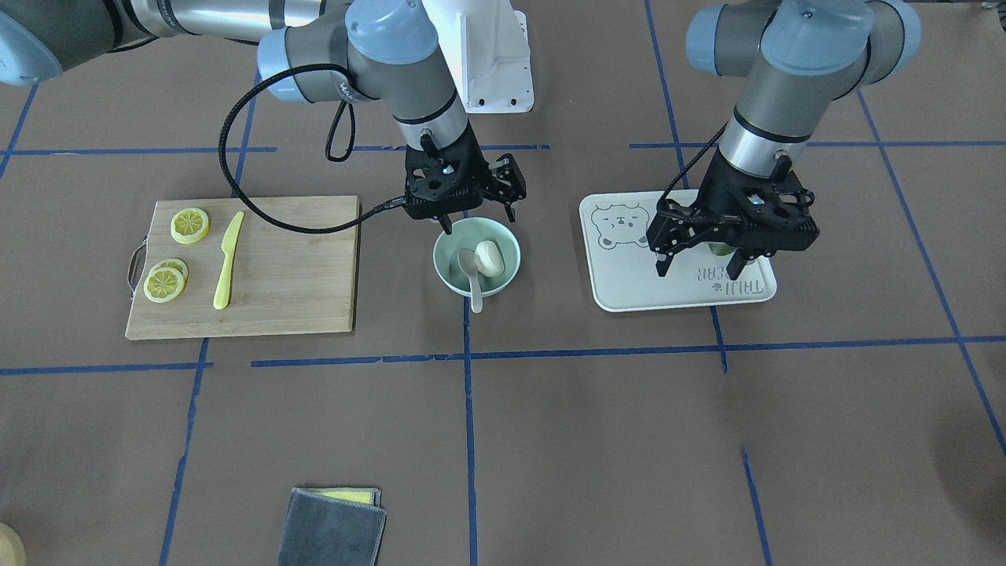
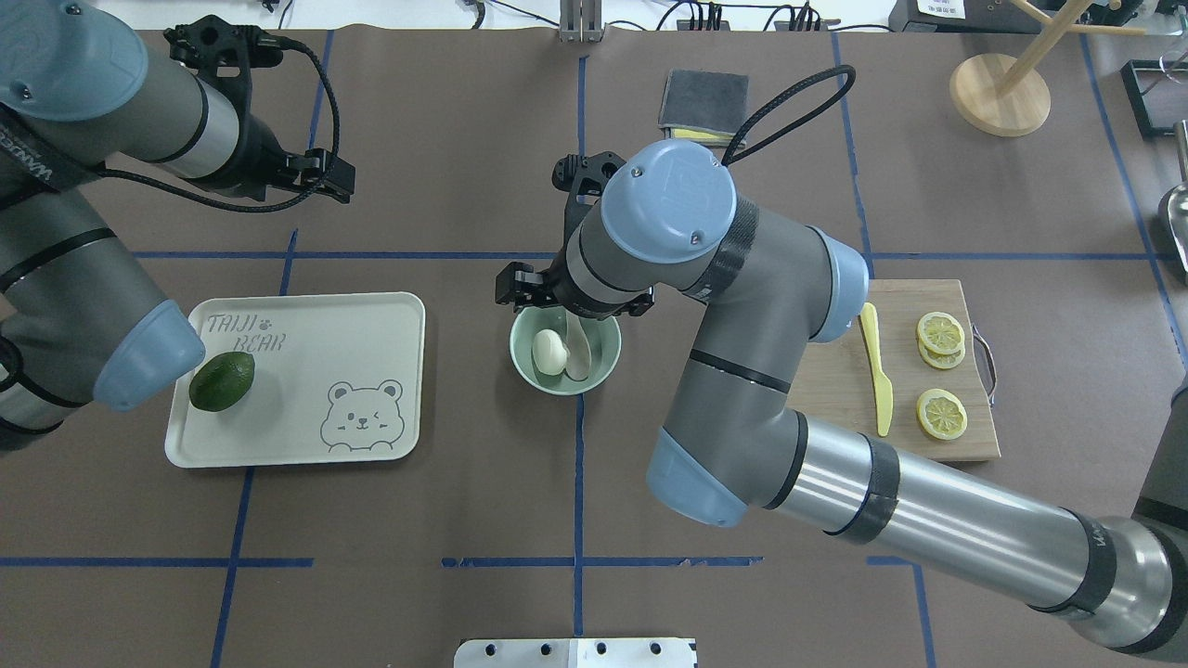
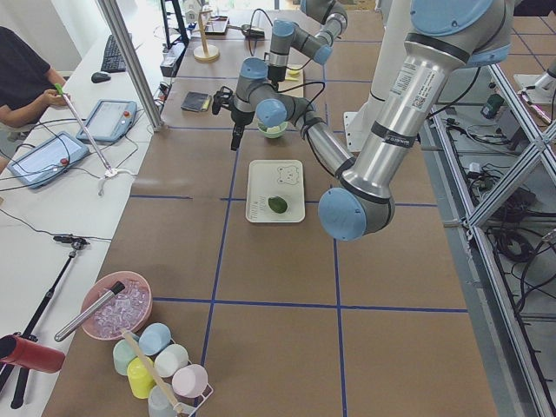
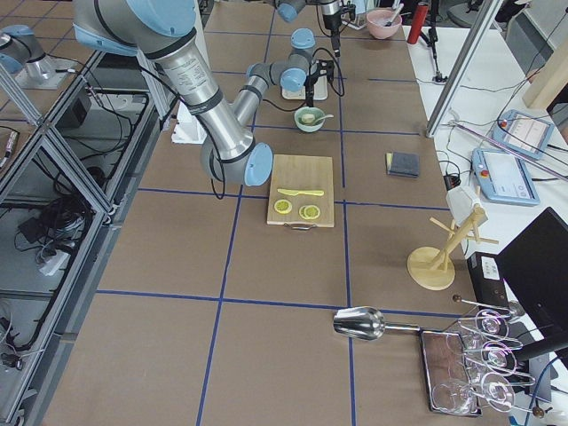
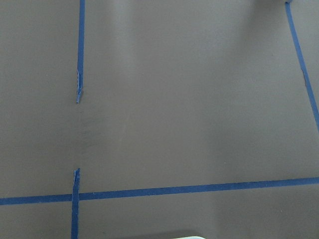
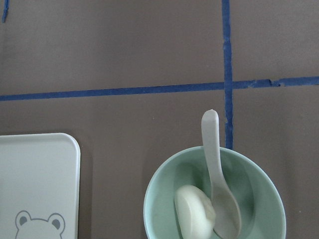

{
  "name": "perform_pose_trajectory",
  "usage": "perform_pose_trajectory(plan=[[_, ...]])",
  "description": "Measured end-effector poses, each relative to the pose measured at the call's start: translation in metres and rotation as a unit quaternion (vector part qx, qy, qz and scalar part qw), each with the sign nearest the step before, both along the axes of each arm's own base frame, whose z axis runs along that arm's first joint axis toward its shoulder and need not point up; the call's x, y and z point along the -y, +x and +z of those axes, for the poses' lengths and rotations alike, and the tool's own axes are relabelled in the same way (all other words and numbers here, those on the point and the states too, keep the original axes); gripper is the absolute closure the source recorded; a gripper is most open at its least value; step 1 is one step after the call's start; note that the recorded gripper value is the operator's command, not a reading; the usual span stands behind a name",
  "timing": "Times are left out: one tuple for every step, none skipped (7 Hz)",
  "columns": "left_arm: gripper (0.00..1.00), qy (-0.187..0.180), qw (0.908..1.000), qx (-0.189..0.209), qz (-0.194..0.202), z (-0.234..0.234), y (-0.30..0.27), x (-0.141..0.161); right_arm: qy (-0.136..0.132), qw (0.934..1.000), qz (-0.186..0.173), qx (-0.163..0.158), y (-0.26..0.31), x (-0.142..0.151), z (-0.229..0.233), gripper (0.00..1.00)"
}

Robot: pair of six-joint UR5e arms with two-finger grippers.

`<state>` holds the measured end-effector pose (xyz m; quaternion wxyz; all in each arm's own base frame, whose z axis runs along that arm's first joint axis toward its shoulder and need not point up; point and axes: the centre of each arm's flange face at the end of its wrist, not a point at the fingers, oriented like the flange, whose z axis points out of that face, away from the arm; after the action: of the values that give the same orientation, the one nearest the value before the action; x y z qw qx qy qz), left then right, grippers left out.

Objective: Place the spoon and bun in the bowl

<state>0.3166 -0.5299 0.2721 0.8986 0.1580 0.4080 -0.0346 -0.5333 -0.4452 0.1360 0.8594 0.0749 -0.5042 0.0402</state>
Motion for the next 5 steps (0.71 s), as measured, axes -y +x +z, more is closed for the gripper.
perform_pose_trajectory(plan=[[0.00,0.001,1.0000,0.007,0.006,0.011,-0.011,0.003,-0.007,0.9999,0.005,-0.006,0.021,0.012,0.011,0.00],[0.00,0.002,0.9997,0.014,0.019,0.027,-0.027,0.006,-0.008,0.9996,0.008,-0.025,0.046,0.022,0.025,0.00],[0.00,0.008,0.9991,0.025,0.034,0.047,-0.054,0.012,0.006,0.9982,0.001,-0.059,0.074,0.031,0.042,0.00],[0.00,0.018,0.9978,0.038,0.052,0.074,-0.095,0.019,0.029,0.9951,-0.014,-0.094,0.104,0.039,0.060,0.00],[0.00,0.029,0.9957,0.051,0.072,0.108,-0.147,0.021,0.048,0.9913,-0.029,-0.119,0.135,0.049,0.083,0.00]])
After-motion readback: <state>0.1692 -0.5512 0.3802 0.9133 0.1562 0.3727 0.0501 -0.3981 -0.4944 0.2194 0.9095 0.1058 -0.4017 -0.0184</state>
